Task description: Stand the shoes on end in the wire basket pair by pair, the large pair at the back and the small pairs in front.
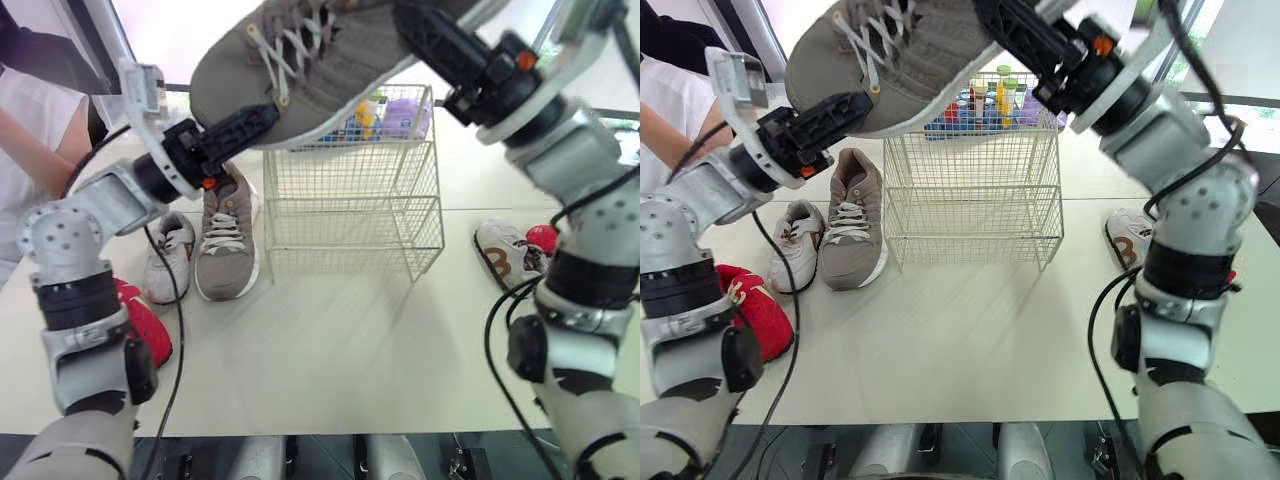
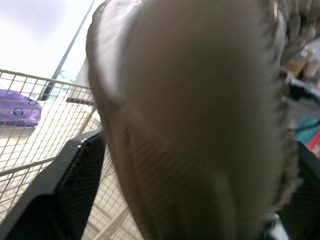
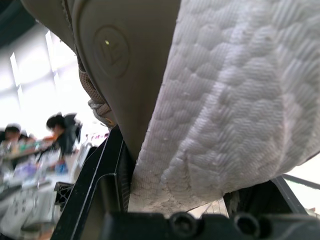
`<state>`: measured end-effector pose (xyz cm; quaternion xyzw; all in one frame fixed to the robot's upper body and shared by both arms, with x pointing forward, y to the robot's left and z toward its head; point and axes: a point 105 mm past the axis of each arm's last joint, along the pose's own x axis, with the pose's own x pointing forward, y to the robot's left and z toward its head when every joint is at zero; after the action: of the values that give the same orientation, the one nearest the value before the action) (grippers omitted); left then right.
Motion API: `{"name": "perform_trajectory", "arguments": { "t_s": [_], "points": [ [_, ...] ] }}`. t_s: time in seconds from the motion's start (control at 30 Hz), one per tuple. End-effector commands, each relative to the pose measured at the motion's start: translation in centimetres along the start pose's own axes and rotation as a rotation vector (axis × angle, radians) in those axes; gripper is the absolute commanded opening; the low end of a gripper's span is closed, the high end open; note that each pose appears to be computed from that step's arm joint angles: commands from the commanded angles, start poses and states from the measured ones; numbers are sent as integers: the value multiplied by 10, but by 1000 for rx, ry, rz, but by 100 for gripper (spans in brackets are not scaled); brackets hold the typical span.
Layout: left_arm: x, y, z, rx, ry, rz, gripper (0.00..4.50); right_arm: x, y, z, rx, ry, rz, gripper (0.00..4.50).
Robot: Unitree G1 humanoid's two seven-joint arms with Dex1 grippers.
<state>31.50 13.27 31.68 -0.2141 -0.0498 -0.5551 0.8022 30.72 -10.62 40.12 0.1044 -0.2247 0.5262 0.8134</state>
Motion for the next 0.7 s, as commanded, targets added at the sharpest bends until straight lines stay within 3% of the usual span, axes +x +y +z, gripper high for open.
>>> {"name": "perform_trajectory", "arguments": {
  "t_s": [0.03,0.27,0.37,0.7],
  "points": [
    [-10,3,-2,71,53,13,445,-1,-9,39,-166,-9,40,190],
    [-23,9,-3,135,74,55,445,2,-50,74,-433,106,37,190],
    [-24,7,-4,151,64,62,445,4,-64,73,-575,204,36,190],
    [-21,4,-5,177,55,64,445,-5,-82,44,-700,414,94,190]
  ]
}}
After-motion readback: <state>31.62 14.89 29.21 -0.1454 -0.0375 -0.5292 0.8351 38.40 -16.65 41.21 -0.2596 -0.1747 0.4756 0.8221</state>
